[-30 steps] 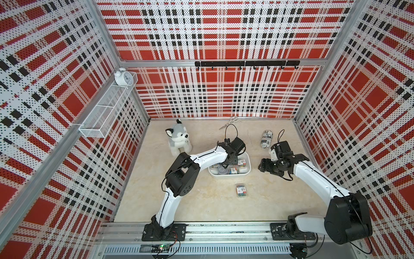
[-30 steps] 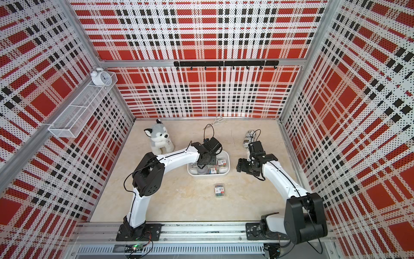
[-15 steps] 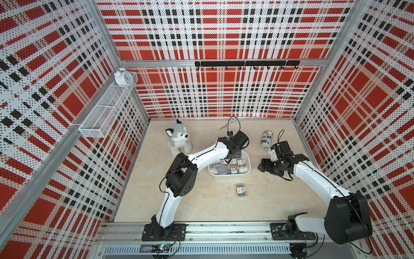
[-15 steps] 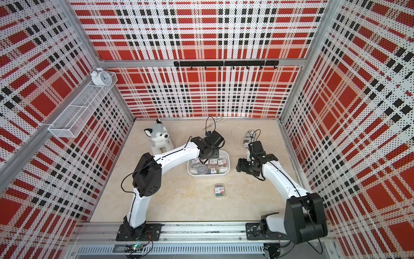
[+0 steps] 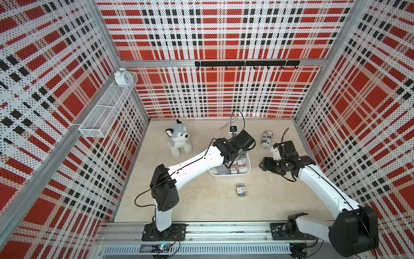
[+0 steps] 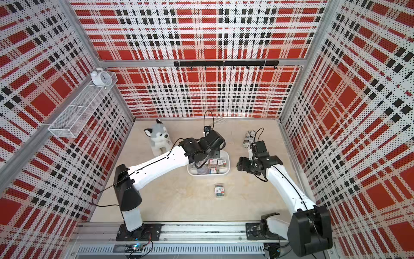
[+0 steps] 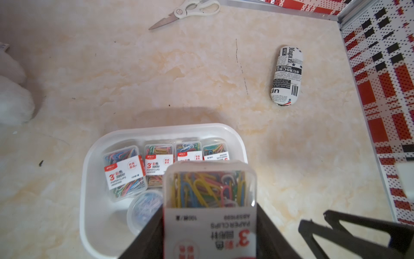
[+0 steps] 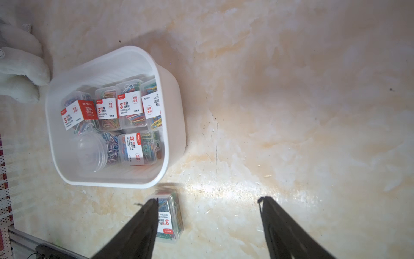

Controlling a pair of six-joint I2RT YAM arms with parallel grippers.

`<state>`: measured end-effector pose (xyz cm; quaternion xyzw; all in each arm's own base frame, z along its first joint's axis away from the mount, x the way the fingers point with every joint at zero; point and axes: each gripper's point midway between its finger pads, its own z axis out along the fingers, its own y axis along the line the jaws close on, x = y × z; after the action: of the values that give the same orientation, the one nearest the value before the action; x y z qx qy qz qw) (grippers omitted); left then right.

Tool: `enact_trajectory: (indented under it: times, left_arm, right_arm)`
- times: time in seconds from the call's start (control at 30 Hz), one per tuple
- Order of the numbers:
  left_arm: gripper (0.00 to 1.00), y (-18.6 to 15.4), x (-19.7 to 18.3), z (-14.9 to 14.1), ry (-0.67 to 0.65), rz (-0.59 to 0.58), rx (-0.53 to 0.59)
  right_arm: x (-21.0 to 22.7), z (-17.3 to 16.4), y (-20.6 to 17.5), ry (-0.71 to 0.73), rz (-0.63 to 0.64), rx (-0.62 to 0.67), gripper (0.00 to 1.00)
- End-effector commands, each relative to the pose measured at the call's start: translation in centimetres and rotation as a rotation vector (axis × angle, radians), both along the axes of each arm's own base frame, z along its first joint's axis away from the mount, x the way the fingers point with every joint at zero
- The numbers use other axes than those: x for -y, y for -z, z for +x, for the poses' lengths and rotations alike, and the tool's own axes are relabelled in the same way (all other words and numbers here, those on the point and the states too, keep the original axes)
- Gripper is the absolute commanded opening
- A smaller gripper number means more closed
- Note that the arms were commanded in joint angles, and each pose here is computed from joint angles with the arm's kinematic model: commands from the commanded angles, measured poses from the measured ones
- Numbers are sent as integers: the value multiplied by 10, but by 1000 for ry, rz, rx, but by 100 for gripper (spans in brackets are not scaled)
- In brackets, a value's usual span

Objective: Take the paper clips out of the storage box
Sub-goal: Place the boxed paper clips at the center of the board.

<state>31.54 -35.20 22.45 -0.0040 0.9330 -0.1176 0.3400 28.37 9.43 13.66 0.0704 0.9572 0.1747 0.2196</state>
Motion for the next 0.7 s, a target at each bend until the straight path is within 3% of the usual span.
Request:
enact_trajectory:
  times: [0.0, 0.27, 0.67]
  left_arm:
    - [54, 1, -18, -30, -48, 18, 8]
    - [55, 34, -36, -98, -72, -20, -27]
    - [55, 113, -35, -121, -40, -25, -186]
  right_arm:
    - [1, 2, -20, 2, 14, 44, 76]
    - [4, 1, -19, 3, -8, 57, 77]
    - [4, 7, -4, 2, -29, -10, 78]
